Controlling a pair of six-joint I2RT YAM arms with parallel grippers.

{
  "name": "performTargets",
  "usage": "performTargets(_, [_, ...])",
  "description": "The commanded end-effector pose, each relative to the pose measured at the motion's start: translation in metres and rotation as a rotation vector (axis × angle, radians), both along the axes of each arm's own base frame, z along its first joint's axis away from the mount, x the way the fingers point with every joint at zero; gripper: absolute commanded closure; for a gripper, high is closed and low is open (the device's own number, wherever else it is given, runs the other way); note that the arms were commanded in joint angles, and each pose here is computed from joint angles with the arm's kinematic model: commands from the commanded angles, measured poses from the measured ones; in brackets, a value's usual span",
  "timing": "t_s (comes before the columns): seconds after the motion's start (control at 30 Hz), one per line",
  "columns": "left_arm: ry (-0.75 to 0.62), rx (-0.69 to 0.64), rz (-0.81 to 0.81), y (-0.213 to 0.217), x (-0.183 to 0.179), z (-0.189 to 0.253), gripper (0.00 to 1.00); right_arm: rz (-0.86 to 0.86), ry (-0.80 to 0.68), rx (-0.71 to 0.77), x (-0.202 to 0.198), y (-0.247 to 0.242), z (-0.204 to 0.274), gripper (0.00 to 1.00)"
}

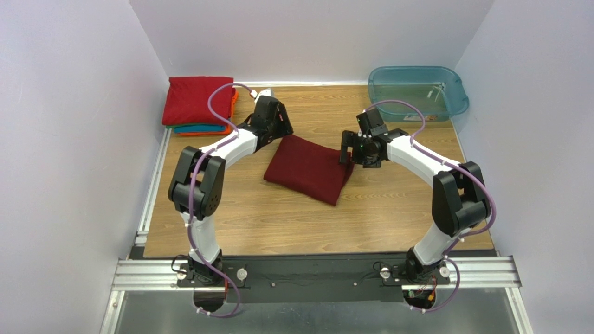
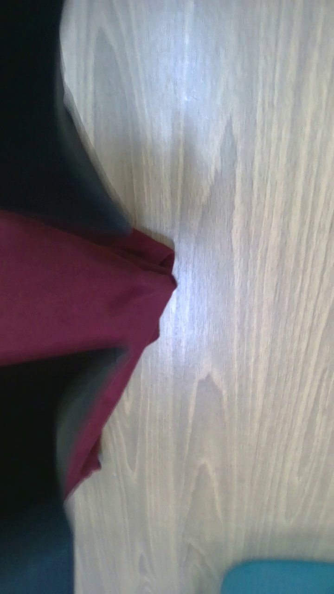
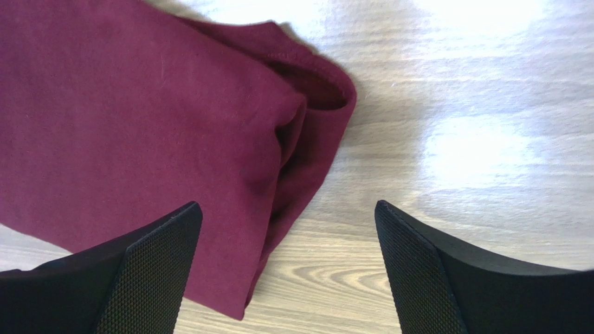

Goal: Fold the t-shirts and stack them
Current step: Fold the tshirt

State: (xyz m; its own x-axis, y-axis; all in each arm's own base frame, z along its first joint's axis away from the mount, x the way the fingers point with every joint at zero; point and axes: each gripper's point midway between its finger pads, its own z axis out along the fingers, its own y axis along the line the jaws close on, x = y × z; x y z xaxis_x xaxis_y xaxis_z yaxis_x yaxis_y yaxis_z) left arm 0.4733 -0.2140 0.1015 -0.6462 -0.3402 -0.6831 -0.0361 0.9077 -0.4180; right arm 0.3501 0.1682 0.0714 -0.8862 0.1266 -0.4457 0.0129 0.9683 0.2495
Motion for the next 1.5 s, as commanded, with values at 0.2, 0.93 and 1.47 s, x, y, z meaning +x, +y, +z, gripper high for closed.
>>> performTargets(0.2, [-0.051,-0.022,-0.024,0.011,-0.024,0.04,0.02,0.026,-0.124,0.12,0.0,0.011,0.059,0.0])
performTargets(0.93, [0.088,-0.191,-0.322,-0.044,-0.105,-0.032,0.02,0.178,0.026,0.488,-0.035,0.073,0.007,0.0])
performTargets(1.47, [0.173,-0.231,-0.211,-0.016,-0.173,-0.057,0.02,0.233,-0.086,0.519,-0.045,0.07,0.052,0.0])
